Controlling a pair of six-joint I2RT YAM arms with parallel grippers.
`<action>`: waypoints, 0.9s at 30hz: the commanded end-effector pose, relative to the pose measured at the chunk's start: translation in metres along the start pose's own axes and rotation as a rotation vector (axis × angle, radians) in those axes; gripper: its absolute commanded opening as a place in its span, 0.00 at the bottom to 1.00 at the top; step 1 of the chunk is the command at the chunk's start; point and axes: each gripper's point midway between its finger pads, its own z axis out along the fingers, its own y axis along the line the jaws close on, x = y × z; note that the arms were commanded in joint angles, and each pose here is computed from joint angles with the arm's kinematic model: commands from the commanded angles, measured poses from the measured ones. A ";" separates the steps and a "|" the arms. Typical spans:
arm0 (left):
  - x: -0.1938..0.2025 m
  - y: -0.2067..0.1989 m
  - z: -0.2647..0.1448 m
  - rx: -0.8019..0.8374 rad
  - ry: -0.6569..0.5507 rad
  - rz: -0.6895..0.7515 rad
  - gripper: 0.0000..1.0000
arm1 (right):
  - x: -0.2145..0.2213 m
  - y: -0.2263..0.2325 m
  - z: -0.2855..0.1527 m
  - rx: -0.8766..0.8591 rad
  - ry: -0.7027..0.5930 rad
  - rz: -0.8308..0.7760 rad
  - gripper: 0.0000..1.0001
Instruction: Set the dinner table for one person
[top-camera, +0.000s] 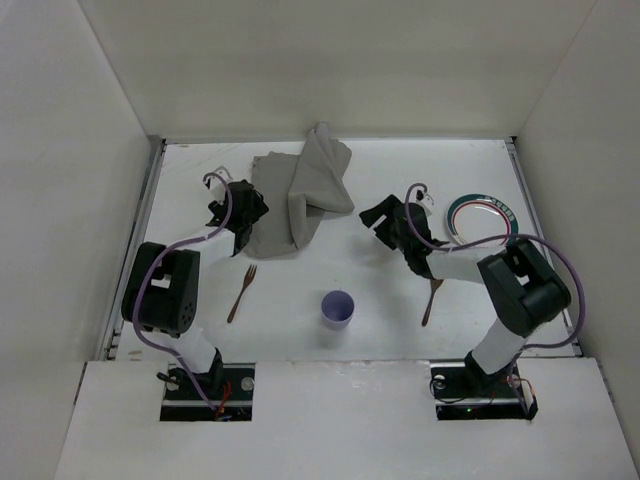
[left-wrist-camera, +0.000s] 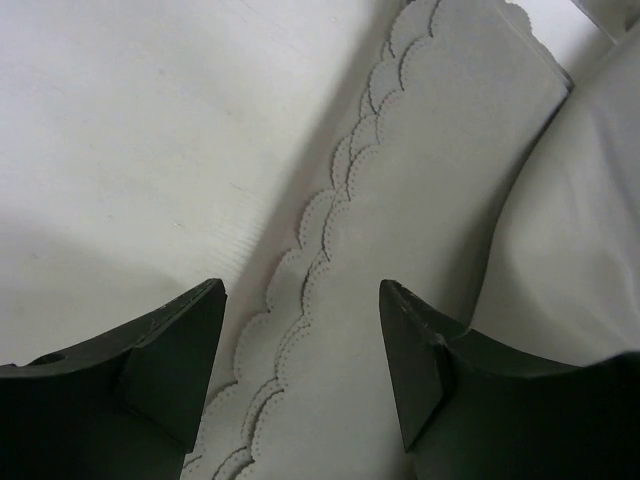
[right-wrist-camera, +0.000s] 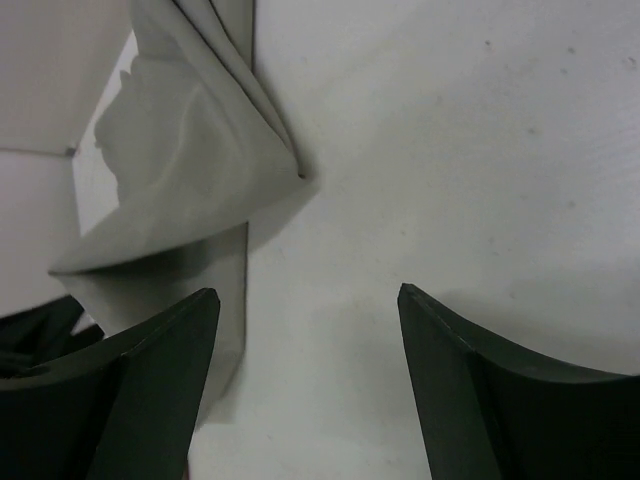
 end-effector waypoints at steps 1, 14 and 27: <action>-0.007 0.000 0.007 -0.032 -0.019 -0.005 0.60 | -0.016 0.030 0.022 -0.056 -0.015 0.153 0.76; 0.014 0.013 0.020 -0.068 0.026 0.030 0.59 | -0.017 0.049 0.074 0.048 0.013 0.335 0.70; 0.022 0.020 0.033 -0.072 0.065 -0.008 0.54 | 0.016 0.033 0.084 0.164 0.051 0.342 0.63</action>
